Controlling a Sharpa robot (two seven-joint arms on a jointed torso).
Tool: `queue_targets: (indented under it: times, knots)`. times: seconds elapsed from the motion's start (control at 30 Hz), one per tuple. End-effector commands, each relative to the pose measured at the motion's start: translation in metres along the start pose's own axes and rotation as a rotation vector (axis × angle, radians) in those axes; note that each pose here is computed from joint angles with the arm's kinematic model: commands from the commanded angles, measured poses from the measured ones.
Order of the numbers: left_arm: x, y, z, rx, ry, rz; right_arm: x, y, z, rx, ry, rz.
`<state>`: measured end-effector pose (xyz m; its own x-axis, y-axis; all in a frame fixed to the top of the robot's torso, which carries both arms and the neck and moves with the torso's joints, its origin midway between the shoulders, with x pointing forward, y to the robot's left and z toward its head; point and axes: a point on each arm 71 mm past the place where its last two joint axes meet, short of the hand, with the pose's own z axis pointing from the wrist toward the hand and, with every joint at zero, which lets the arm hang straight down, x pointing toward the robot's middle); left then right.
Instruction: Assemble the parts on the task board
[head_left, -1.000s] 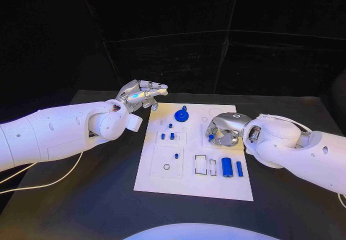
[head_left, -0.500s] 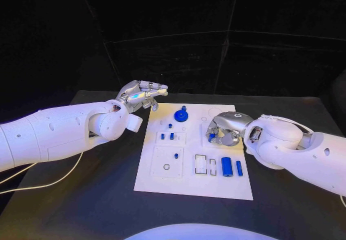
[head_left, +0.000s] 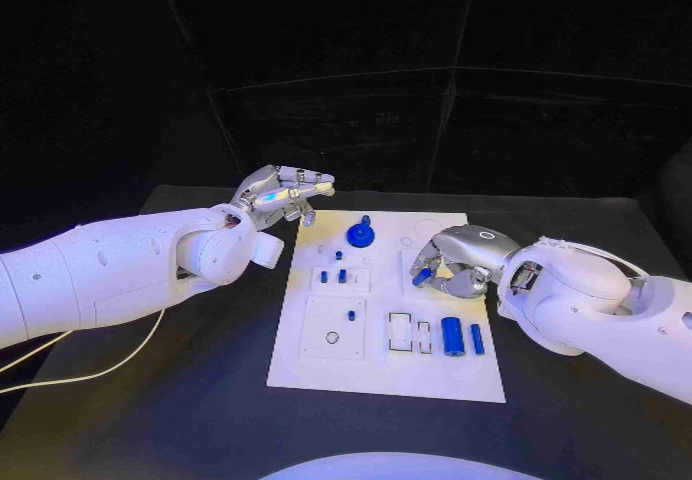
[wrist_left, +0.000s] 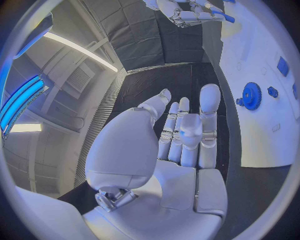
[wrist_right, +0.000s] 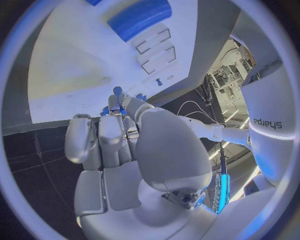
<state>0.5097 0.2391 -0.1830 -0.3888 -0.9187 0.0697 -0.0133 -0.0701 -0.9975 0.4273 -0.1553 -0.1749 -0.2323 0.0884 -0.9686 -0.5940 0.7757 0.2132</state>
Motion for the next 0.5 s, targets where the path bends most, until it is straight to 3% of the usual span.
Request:
queue_targets:
  times: [0.03,0.27,0.5]
  knots:
    - [0.0011,-0.001,0.0006,0.004,0.01,-0.007,-0.007,0.011,-0.004,-0.037,-0.053,0.049]
    - [0.0016,-0.0009,0.0011,0.004,0.011,-0.007,-0.01,0.033,-0.004,-0.098,-0.065,0.074]
    - [0.0025,-0.0007,0.0018,0.003,0.013,-0.007,-0.008,0.061,0.012,-0.175,-0.054,0.097]
